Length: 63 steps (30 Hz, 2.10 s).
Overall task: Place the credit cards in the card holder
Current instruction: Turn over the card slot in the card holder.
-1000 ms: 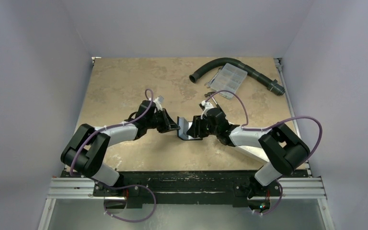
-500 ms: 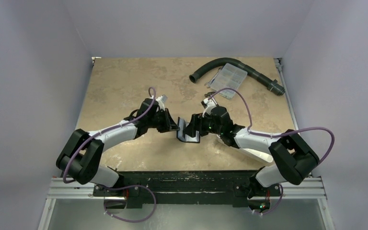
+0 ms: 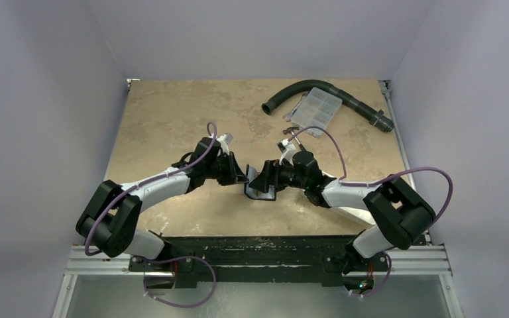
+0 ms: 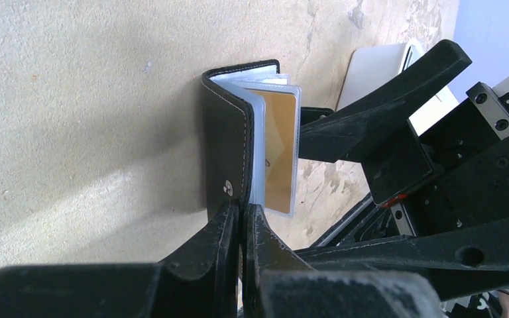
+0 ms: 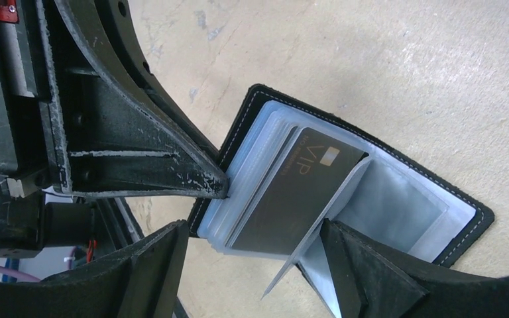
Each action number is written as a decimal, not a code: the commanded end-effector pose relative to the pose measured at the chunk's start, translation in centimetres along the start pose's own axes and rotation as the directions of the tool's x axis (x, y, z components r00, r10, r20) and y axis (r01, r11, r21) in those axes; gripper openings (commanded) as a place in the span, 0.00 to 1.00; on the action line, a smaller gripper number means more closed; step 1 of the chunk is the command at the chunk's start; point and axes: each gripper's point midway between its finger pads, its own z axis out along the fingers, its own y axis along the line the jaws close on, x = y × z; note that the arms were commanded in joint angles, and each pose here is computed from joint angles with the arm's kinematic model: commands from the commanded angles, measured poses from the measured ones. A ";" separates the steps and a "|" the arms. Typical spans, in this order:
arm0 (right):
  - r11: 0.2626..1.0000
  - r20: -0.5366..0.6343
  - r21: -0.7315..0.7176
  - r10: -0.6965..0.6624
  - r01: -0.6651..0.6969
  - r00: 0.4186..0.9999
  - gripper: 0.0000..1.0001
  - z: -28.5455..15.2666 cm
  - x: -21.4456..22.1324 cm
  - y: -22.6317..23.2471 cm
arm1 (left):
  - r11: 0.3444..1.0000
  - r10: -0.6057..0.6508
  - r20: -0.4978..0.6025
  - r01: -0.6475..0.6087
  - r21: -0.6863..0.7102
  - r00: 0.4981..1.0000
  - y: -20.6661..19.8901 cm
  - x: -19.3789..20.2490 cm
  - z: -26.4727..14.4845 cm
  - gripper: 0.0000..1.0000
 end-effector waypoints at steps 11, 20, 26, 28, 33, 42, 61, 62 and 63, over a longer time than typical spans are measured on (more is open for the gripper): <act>1.000 0.020 0.017 -0.009 0.009 1.000 0.84 0.9 -0.1 -0.5 | 0.990 0.055 0.050 -0.061 0.129 0.997 -4.3 -1.9 -1.0 0.01; 0.999 0.017 0.048 -0.005 0.004 1.000 0.78 0.2 0.1 -0.9 | 0.992 0.059 0.042 -0.063 0.105 0.997 -3.6 -1.6 -0.7 0.10; 0.998 0.018 0.068 0.001 -0.002 1.000 0.71 -0.1 0.3 -1.2 | 0.992 0.062 0.044 -0.066 0.111 0.997 -3.7 -1.5 -0.9 0.17; 0.997 0.018 0.072 0.002 -0.003 1.000 0.67 -0.2 0.4 -1.3 | 0.991 0.062 0.046 -0.067 0.112 0.997 -3.7 -1.6 -0.9 0.19; 0.997 0.019 0.078 0.000 -0.002 1.000 0.62 -0.2 0.3 -1.4 | 0.991 0.062 0.047 -0.067 0.114 0.997 -3.7 -1.5 -1.0 0.22; 0.998 0.020 0.058 -0.011 0.010 1.000 0.59 0.3 -0.1 -1.0 | 0.994 0.056 0.029 -0.059 0.093 0.998 -2.9 -1.1 -0.3 0.30; 1.000 0.045 -0.026 -0.006 0.007 0.999 0.79 -0.1 -0.7 0.9 | 0.994 0.060 0.028 -0.062 0.085 0.998 -2.6 -1.0 -0.1 0.27; 1.000 0.044 -0.030 -0.005 0.007 0.999 0.79 -0.1 -0.6 1.0 | 0.994 0.060 0.027 -0.062 0.085 0.998 -2.6 -1.0 -0.1 0.27; 0.999 0.043 -0.033 -0.006 0.008 0.999 0.79 0.0 -0.6 1.1 | 0.995 0.059 0.025 -0.061 0.085 0.998 -2.5 -0.9 -0.1 0.27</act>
